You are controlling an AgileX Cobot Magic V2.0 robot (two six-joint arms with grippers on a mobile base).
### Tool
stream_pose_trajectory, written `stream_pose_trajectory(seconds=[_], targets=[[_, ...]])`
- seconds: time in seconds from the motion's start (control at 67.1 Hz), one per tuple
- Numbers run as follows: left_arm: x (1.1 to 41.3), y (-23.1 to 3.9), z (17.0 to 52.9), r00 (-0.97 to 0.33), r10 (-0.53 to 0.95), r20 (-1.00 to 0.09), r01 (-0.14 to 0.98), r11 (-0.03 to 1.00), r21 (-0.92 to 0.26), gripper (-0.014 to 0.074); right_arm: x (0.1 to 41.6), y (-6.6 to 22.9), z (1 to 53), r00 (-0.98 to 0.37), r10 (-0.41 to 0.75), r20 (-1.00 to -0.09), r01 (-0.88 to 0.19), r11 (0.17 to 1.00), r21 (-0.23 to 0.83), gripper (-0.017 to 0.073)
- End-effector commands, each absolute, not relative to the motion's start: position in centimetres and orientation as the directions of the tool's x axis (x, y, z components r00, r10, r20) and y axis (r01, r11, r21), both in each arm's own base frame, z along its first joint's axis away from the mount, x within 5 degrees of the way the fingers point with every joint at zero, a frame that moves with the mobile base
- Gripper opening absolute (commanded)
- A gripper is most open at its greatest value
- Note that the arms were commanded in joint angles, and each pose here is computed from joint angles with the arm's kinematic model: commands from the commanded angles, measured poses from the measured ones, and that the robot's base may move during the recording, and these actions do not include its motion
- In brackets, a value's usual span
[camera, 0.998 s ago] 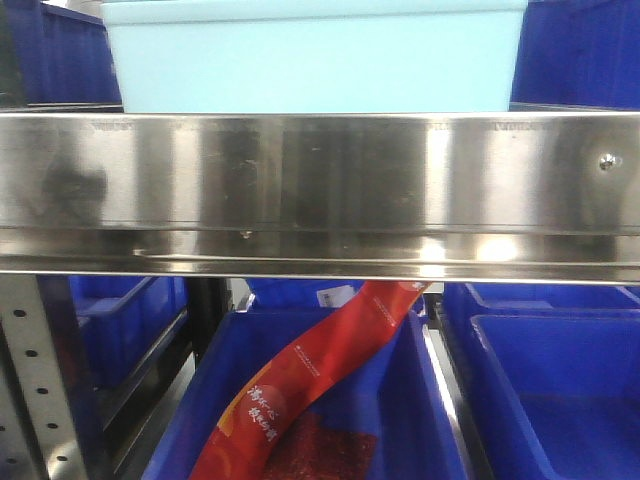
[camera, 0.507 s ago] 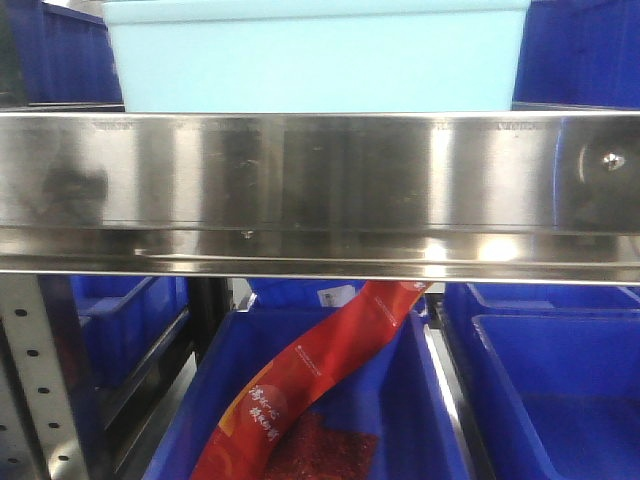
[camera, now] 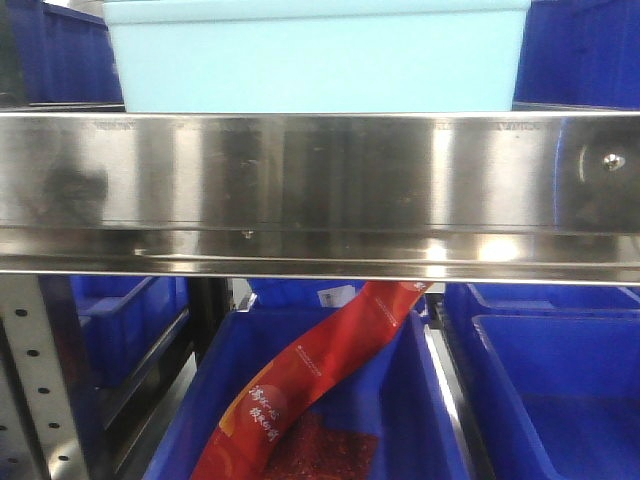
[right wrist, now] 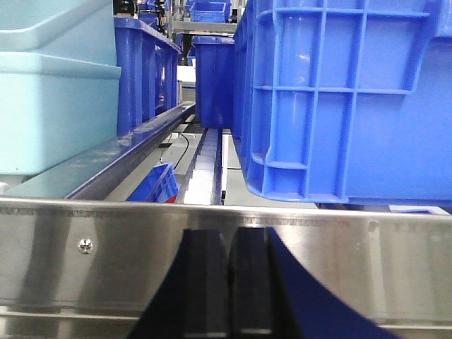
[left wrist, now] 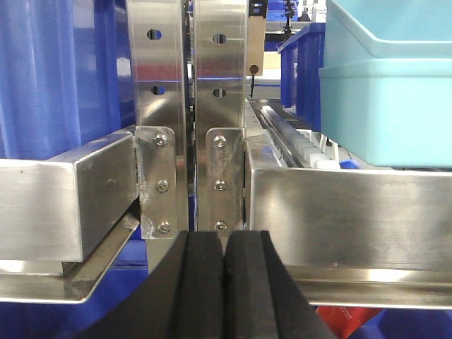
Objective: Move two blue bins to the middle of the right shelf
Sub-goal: 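Open both grippers and pull them back from the teal bin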
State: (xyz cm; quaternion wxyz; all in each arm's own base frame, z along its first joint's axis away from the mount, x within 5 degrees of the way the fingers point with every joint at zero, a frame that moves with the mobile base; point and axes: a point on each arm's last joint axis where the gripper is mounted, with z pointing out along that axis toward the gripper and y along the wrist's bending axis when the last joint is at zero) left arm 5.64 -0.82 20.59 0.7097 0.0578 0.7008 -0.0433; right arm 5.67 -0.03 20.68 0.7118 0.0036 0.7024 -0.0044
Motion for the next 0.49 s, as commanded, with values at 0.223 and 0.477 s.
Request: stream_pose_trajectory(seconds=[0.223, 0.477], targets=[[5.59, -0.80, 20.87, 0.041, 0.020, -0.999, 0.139, 0.990, 0.026, -0.0111, 5.64, -0.10, 20.93, 0.044, -0.001, -0.999, 0.021, 1.000, 0.000, -0.0162], [5.59, -0.80, 20.87, 0.041, 0.020, -0.999, 0.139, 0.990, 0.026, -0.0111, 5.64, -0.10, 20.93, 0.044, -0.001, -0.999, 0.021, 1.000, 0.000, -0.0162]])
